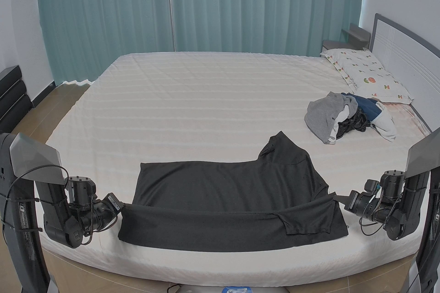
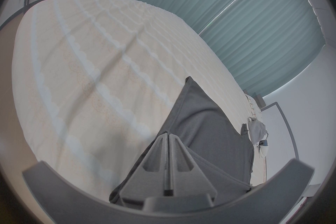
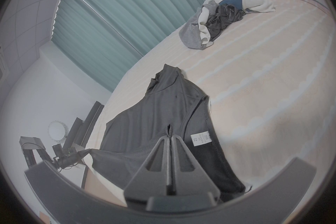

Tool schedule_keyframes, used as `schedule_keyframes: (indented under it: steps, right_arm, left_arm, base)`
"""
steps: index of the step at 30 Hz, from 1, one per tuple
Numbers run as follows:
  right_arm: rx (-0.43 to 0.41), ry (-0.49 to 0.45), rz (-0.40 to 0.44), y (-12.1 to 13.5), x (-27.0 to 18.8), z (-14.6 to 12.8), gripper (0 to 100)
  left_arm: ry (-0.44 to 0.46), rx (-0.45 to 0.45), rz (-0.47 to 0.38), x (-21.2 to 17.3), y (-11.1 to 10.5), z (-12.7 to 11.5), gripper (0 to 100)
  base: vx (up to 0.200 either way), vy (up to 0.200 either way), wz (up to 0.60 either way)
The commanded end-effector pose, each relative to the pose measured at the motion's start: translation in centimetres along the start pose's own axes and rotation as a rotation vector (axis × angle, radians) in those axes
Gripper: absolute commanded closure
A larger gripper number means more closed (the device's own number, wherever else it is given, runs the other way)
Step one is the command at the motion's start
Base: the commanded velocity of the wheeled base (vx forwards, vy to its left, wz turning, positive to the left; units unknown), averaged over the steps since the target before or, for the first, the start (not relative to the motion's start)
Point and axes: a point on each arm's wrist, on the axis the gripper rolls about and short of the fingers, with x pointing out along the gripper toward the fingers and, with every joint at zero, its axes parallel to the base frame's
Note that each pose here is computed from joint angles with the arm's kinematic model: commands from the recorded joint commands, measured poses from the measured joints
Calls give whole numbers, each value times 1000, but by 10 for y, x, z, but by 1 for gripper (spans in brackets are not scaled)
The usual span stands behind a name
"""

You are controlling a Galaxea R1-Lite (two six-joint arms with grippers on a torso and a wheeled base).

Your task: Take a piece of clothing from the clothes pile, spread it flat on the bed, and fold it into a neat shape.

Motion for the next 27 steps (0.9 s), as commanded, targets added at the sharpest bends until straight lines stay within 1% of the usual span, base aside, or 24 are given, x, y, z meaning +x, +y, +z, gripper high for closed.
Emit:
schedule_keyframes:
  steps: [1, 7, 13, 21, 22, 24, 25, 27]
  right_arm:
    - [6, 11, -28, -10, 17, -8, 100]
    - [6, 29, -30, -14, 26, -14, 100]
    - [6, 20, -60, -17, 30, -15, 100]
    - [5, 32, -61, -18, 32, -19, 100]
    - [4, 32, -59, -18, 33, -19, 100]
    - [5, 33, -61, -19, 36, -20, 100]
    - [7, 33, -62, -20, 37, -20, 0]
    - [5, 29, -59, -20, 37, -19, 0]
  left_arm:
    - [17, -1, 16, 9, 5, -5, 100]
    - [20, 21, 19, 10, 6, -6, 100]
    - [27, 25, 22, 10, 6, -8, 100]
    - [29, 25, 23, 11, 6, -8, 100]
    - [31, 25, 24, 11, 6, -8, 0]
    - [30, 26, 22, 11, 6, -9, 0]
    - [29, 25, 23, 11, 6, -8, 0]
    - [29, 25, 23, 11, 6, -8, 0]
  base:
    - [0, 0, 0]
    - [0, 0, 0]
    - [0, 0, 0]
    - [0, 0, 0]
    - [0, 0, 0]
    - [0, 0, 0]
    - [0, 0, 0]
    - [0, 0, 0]
